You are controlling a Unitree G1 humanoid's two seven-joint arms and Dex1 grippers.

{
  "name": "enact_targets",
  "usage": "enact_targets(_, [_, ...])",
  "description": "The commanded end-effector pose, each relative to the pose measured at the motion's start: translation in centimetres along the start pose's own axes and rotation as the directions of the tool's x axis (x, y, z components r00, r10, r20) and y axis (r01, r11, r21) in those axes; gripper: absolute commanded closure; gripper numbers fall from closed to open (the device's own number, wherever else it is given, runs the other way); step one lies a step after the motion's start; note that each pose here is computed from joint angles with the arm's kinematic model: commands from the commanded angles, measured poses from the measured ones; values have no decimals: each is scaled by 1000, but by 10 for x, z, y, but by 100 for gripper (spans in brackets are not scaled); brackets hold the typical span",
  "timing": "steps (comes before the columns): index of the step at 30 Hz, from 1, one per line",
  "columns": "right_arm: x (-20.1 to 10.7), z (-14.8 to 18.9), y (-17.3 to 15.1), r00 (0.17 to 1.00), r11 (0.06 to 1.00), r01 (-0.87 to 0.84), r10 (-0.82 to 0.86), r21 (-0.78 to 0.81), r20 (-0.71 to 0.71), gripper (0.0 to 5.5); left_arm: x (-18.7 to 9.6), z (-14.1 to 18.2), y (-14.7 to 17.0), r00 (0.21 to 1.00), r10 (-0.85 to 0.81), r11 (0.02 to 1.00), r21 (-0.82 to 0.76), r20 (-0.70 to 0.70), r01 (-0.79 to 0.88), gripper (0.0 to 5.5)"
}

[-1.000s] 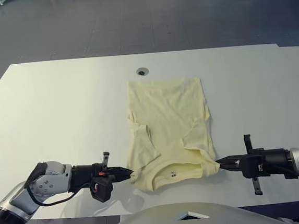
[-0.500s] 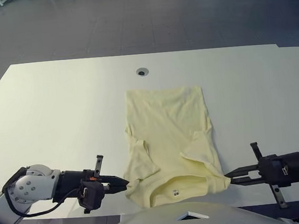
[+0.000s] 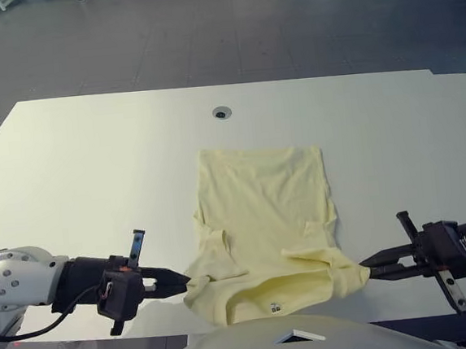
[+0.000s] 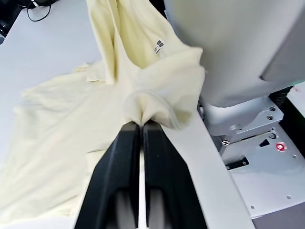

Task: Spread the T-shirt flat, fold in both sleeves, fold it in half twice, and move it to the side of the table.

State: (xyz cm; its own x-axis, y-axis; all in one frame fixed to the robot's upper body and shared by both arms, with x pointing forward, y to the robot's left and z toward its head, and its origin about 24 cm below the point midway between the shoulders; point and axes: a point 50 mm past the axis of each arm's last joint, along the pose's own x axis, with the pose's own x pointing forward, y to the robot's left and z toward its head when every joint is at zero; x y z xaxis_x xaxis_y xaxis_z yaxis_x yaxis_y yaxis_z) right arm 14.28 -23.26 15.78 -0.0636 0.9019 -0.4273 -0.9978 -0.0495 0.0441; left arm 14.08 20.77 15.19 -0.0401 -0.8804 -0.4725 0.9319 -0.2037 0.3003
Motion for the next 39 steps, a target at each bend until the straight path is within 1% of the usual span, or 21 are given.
enact_targets(1, [-6,0,-28,999,1000,6,-6,-4,-38,550,5,-4,24,1000,-14,1000,-15,23,14,547])
enact_targets(5, [-7,1,-56,999,1000,26,-26,-10,-32,550,11,-9,59,998,-5,999,-38,64,7,547])
enact_targets(7, [-6,1,-61,1000,1000,10,-10,0,-22,550,11,-11,67,997,-9,998,-55,81,13,547])
enact_targets(11, [-5,8,-56,998,998,-54,53,23,41,550,6,-8,65,992,-42,994,-98,118,54,547])
enact_targets(16, [-8,14,-57,996,998,-63,61,31,71,550,1,-3,64,984,-57,987,-137,168,80,547])
enact_targets(20, [-13,27,-49,981,992,-119,109,51,159,550,-6,6,55,966,-68,974,-194,251,119,547])
enact_targets(24, [-14,37,-35,961,984,-167,148,61,233,550,-18,19,44,937,-20,961,-251,348,114,547])
enact_targets(28, [-18,42,-23,952,983,-170,147,65,268,550,-26,25,30,927,12,953,-286,374,103,547])
enact_targets(33, [-22,52,-13,931,984,-171,143,56,335,550,-32,38,14,897,48,946,-310,439,100,547])
enact_targets(39, [-28,63,-1,897,980,-187,144,64,419,550,-38,48,-5,888,65,934,-342,455,106,547])
